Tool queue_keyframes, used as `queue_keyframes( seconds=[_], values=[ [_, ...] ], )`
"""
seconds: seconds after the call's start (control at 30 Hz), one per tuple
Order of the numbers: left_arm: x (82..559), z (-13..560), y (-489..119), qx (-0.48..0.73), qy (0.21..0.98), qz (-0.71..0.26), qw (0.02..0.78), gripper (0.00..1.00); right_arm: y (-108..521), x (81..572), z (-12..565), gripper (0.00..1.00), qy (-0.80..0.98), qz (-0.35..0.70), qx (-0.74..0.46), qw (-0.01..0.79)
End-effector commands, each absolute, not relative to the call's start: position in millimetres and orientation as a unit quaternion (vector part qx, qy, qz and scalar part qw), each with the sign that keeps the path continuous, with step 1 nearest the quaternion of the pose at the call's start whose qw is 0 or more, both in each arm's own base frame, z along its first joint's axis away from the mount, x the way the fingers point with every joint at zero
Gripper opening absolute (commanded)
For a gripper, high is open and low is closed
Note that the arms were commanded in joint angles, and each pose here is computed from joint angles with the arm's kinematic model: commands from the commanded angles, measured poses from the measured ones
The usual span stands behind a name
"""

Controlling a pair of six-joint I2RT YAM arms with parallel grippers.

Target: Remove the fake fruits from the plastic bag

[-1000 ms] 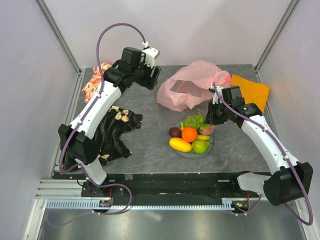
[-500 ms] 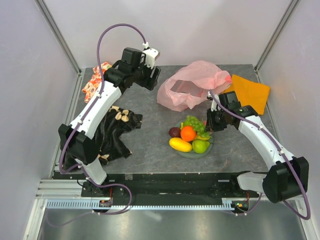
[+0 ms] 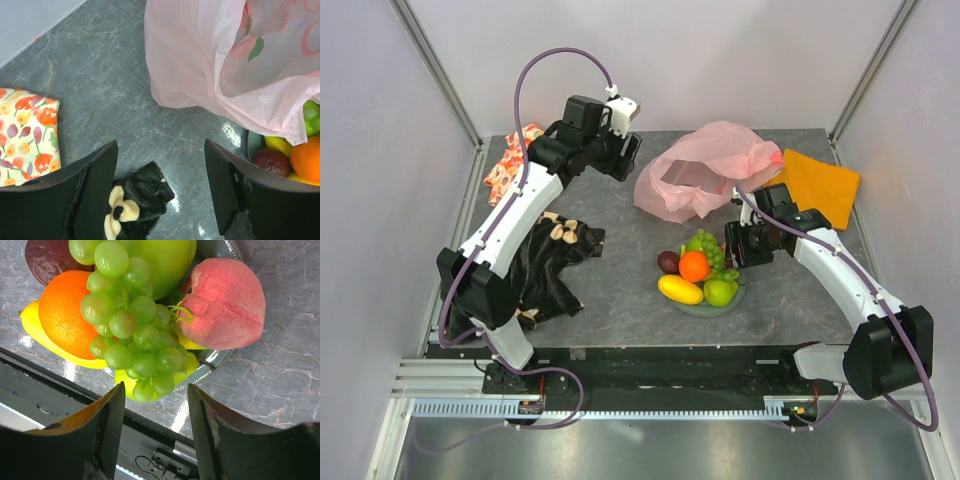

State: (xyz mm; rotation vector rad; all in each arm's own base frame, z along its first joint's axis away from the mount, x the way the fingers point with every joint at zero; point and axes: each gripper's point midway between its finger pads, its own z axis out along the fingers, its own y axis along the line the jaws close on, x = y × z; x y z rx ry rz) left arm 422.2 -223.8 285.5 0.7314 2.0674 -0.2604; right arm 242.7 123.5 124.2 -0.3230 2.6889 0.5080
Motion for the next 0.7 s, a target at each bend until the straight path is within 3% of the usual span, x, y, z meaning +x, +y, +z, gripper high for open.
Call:
queue_keyframes(
  seconds=[0.0,0.17,0.3,0.33,0.4,0.47,0.5,0.53,0.67],
  values=[
    [421.1,308.6,-221.5,0.302,0.818,-0.106,0.478,0.77,126.1,250.2,143.1,0.61,0.952,0.186,-0.123,0.210],
    [420.4,304.6,-223.9,0.302,0.820,-0.113,0.473,0.77,124.5,252.1,154.4,0.62,0.950,0.182,-0.132,0.217],
    [418.8,305.8,-222.6,0.300,0.820,-0.112,0.474,0.77,117.4,258.6,174.0,0.70,0.947,0.160,-0.155,0.231],
    [418.9,306.1,-222.0,0.300,0.820,-0.111,0.475,0.78,110.5,262.8,178.8,0.74,0.947,0.142,-0.162,0.239],
    [418.1,312.3,-219.0,0.301,0.816,-0.104,0.482,0.79,107.4,278.6,201.0,0.98,0.937,0.128,-0.174,0.274],
    [416.4,317.9,-217.0,0.305,0.812,-0.100,0.488,0.84,106.4,297.8,228.4,0.98,0.920,0.112,-0.197,0.319],
    [414.0,322.5,-214.8,0.309,0.807,-0.097,0.493,0.96,106.4,305.7,237.5,0.98,0.914,0.107,-0.203,0.335],
    [411.8,325.8,-213.3,0.312,0.805,-0.095,0.496,0.99,106.0,319.0,251.8,0.98,0.902,0.098,-0.207,0.366],
    [398.8,326.4,-199.0,0.325,0.800,-0.074,0.499,0.99,86.0,363.7,317.1,0.98,0.855,0.025,-0.179,0.485]
  ],
)
